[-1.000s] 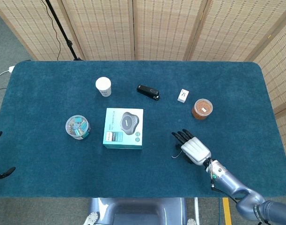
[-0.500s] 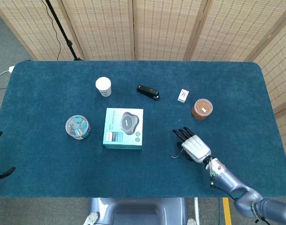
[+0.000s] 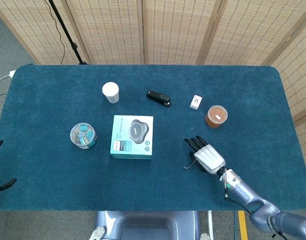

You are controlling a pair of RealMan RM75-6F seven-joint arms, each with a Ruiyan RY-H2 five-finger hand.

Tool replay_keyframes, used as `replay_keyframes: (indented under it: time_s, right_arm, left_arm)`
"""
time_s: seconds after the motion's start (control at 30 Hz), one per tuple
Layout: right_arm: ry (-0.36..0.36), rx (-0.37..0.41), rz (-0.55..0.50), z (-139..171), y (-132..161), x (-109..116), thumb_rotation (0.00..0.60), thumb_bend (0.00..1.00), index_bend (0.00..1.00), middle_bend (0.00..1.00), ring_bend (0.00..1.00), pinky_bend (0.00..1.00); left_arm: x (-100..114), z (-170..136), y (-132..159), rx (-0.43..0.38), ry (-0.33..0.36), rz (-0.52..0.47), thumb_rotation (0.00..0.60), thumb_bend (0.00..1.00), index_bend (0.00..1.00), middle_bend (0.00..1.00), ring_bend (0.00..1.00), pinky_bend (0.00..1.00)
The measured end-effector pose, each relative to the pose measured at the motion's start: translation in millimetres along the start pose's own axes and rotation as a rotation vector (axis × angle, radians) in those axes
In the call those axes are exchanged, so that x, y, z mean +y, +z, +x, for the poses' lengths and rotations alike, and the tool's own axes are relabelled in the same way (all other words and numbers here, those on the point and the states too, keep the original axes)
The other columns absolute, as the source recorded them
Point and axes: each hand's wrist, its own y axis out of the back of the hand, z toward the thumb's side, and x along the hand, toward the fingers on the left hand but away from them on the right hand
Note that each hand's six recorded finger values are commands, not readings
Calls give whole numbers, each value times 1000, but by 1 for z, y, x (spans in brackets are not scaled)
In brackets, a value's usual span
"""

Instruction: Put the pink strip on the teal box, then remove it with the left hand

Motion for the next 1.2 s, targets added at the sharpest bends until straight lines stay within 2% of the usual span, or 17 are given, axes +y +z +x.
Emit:
replay_keyframes:
  time_s: [0.7, 1.03, 1.2]
  right_arm:
    - [-10, -16, -11, -3, -5, -3, 600, 487, 562, 0, 0, 0]
    - [-52, -9, -8, -2, -2, 10, 600, 487, 573, 0, 0, 0]
    - [-114, -21, -17, 1, -4, 28, 600, 487, 587, 0, 0, 0]
  left_arm:
    - [0, 0, -1, 5, -1, -1, 600, 0, 0, 0, 0, 0]
    - [1, 0, -1, 5, 0, -5, 600, 0, 0, 0, 0, 0]
    - [1, 0, -2, 8, 1, -10, 600, 0, 0, 0, 0, 0]
